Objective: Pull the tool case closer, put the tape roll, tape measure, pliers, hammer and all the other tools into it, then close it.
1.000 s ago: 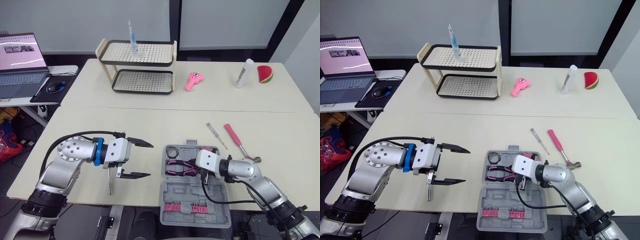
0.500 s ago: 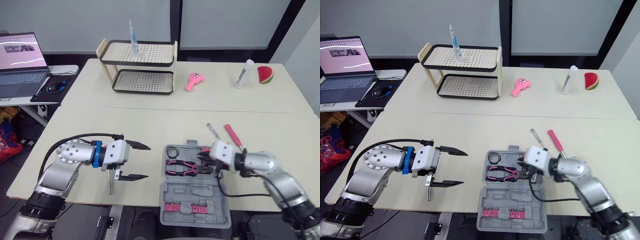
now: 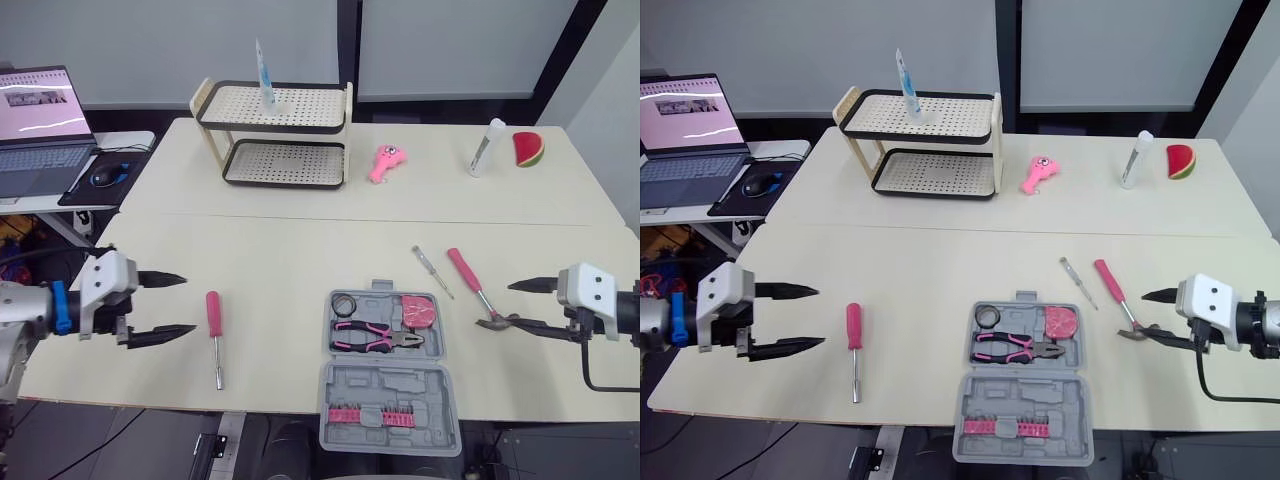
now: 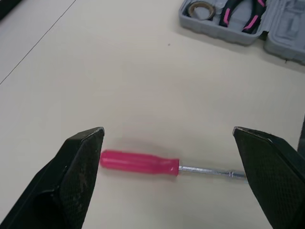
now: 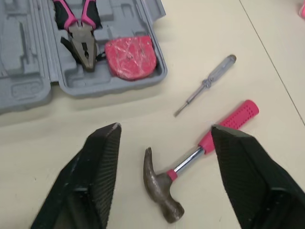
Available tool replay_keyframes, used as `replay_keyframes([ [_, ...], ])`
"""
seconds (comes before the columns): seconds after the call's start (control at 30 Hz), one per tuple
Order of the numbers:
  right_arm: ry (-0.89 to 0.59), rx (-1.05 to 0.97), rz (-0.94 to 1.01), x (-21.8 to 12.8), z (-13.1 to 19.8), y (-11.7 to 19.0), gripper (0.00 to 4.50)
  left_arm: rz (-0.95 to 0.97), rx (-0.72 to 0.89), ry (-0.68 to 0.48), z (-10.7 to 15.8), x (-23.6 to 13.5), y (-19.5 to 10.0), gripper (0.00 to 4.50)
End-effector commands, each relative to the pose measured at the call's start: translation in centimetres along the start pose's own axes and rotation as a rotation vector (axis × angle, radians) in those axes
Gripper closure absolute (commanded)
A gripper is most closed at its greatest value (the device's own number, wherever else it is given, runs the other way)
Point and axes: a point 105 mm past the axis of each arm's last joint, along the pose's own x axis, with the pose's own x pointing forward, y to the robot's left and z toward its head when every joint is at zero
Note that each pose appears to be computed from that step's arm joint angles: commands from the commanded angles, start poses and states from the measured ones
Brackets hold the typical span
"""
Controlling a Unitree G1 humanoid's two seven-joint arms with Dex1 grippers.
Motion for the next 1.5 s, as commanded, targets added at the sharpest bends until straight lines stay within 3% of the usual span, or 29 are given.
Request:
replay_keyframes([
  [0.03, 0.024, -0.043, -0.026, -1.3, -0.3, -0.8, 0.03, 0.066, 0.007, 0.039, -0.9, -2.0, 0.8, 0.0],
  [0.23, 0.062, -0.029, -0.04, -1.4, -1.6, -0.9, 0.03, 0.11, 0.01, 0.058, -1.9, -2.3, 0.6, 0.0],
  [0.4, 0.066, -0.039, 0.062, 1.2, -1.3, 1.5, 0.03, -0.027, 0.09, 0.063, -1.1, 1.6, -2.1, 0.0],
  [0.5, 0.052, -0.064, 0.112, 3.2, -0.4, 3.1, 0.61, -0.114, 0.155, 0.008, 0.8, 4.9, -4.2, 0.58],
  [0.63, 0.115, -0.111, 0.155, 5.1, -0.6, 4.5, 2.0, -0.201, 0.194, -0.022, 2.4, 8.3, -6.7, 1.88],
  [0.9, 0.126, -0.107, 0.184, 7.8, 0.3, 6.8, 3.43, -0.255, 0.211, -0.008, 2.3, 13.6, -9.3, 4.48],
  [1.17, 0.136, -0.066, 0.218, 9.5, -0.4, 8.7, 4.49, -0.277, 0.189, -0.027, 3.2, 18.4, -10.6, 4.5],
  [1.5, 0.09, -0.046, 0.209, 11.3, 0.7, 9.9, 4.49, -0.353, 0.165, -0.012, 3.9, 20.6, -13.0, 4.5],
])
